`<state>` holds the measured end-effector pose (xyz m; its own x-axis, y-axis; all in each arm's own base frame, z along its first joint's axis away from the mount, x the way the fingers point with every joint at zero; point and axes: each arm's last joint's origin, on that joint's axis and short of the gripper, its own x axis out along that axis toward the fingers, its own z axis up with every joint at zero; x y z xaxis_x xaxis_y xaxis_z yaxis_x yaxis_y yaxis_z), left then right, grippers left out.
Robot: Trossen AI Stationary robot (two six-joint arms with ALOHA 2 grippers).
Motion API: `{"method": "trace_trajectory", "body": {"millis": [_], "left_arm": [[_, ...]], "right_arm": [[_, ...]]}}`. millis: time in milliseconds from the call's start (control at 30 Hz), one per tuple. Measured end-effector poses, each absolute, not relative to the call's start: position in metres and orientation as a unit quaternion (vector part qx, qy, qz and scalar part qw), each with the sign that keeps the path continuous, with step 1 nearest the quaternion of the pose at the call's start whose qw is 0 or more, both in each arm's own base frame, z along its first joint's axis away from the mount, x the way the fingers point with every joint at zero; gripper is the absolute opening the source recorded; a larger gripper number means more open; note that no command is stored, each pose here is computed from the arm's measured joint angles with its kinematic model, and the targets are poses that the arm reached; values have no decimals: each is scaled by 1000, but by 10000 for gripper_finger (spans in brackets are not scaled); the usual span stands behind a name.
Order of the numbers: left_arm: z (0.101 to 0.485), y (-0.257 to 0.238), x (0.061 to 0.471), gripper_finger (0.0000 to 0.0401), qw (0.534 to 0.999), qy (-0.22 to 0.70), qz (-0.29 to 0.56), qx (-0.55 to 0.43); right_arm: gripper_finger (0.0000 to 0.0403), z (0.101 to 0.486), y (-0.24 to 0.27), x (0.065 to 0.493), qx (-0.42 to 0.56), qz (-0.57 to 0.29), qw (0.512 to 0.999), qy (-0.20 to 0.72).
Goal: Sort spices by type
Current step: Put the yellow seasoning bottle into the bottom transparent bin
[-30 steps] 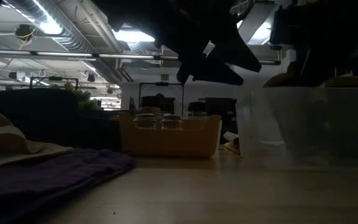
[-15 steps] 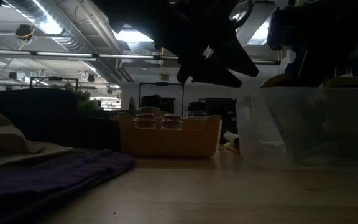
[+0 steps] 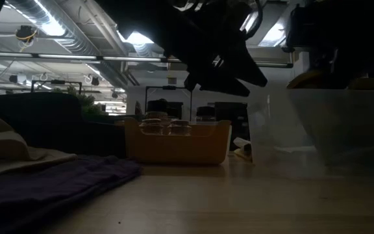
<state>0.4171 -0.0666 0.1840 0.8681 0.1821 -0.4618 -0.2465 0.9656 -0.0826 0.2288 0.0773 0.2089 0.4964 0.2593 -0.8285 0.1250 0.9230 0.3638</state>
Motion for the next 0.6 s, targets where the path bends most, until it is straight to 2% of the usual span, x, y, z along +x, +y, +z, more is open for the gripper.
{"method": "trace_trajectory", "body": {"millis": [267,600], "left_arm": [[184,-67,417,221,964,231,111,-70],[184,-75,416,221,968,234,91,-31]], "right_arm": [[200,209,80,228,213,79,827,514],[200,209,80,228,214,83,827,513]]}}
